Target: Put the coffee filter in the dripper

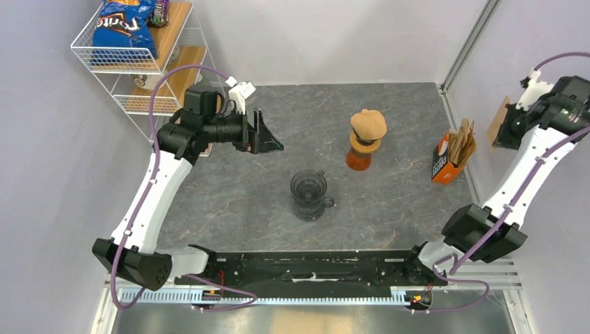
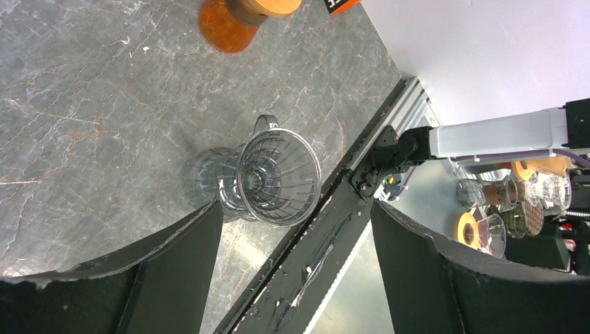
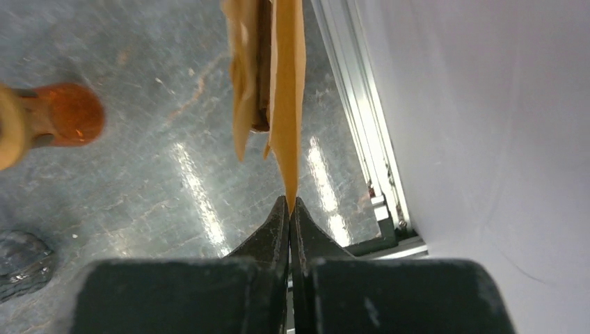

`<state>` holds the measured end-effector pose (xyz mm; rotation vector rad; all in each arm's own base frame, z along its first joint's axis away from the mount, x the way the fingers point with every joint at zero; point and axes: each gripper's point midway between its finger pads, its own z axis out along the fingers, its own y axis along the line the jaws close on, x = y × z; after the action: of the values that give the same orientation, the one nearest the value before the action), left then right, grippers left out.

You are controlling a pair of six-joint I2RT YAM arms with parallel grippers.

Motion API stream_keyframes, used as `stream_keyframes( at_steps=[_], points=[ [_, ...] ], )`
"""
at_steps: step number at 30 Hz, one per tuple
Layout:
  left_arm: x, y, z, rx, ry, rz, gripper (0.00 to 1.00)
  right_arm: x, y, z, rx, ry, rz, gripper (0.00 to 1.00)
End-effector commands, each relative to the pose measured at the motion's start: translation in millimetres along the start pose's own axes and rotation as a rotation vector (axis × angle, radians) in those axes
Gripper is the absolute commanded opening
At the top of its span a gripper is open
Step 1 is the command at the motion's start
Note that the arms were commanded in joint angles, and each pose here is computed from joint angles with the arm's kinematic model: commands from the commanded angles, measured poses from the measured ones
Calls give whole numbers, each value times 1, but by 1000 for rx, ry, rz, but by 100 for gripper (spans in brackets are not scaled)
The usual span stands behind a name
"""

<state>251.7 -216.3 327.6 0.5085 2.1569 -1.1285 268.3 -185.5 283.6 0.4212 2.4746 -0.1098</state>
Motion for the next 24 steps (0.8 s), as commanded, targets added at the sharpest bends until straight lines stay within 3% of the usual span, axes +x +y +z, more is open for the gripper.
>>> stream_keyframes(
  at_steps=[1, 5, 9, 14, 24],
  points=[
    [-17, -20, -16, 42, -68, 63, 85, -23, 34, -83, -70, -170, -94, 0],
    [-28, -30, -28, 49, -112, 118, 87, -42, 80, -124, -238, -295, -217, 0],
    [-40, -42, -45, 46, -185, 243, 90, -40, 153, -143, -489, -361, -452, 0],
    [-44, -64, -67, 78, -215, 391, 92, -3, 225, -139, -704, -311, -787, 0],
    [-61, -77, -72, 100, -196, 418, 89, 76, 304, -129, -833, -323, -1504, 0]
  ],
)
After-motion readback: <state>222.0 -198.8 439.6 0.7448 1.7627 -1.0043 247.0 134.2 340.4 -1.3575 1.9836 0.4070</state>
